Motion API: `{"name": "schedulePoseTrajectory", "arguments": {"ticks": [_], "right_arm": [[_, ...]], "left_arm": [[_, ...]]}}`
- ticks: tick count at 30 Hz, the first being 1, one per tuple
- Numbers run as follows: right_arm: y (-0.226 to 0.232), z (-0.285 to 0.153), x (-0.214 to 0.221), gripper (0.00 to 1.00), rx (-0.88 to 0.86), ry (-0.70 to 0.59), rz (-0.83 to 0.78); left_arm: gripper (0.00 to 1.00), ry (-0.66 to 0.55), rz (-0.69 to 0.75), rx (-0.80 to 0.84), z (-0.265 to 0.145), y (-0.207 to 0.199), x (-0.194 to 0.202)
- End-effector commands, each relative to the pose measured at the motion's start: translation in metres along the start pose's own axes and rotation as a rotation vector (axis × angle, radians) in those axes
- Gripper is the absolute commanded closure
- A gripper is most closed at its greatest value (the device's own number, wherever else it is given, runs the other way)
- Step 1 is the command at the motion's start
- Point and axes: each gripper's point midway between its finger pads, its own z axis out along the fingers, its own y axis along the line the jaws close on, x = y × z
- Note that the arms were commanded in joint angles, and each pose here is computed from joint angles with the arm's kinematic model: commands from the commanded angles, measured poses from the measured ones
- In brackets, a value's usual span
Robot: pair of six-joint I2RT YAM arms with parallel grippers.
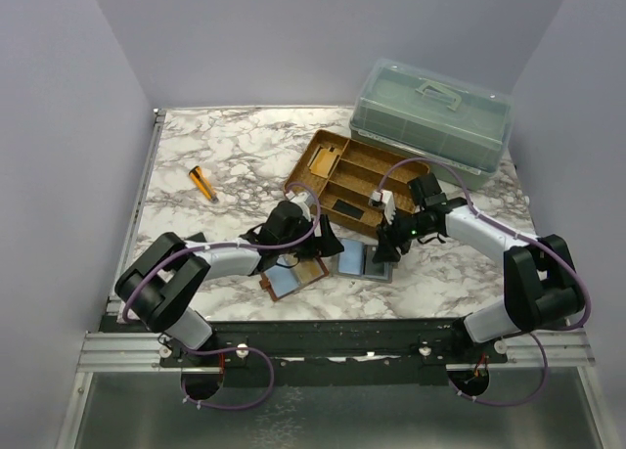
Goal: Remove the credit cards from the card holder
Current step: Remove the credit card from the card holder.
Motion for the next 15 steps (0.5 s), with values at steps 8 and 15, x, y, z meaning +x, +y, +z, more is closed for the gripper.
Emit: {"name": "schedulePoseTrajectory", "arguments": {"ticks": [8,15], "right_arm": [[-0.008,0.009,0.003,0.49,0.021,0.027,-0.006],[-0.007,0.011,0.006,0.49,0.016,0.036,-0.002]], "left_arm": [[0.31,0.052,-0.137,0.179,0.012,-0.020,0.010],[0.33,0.089,-0.212,0.127,0.019,0.000,0.023]]}}
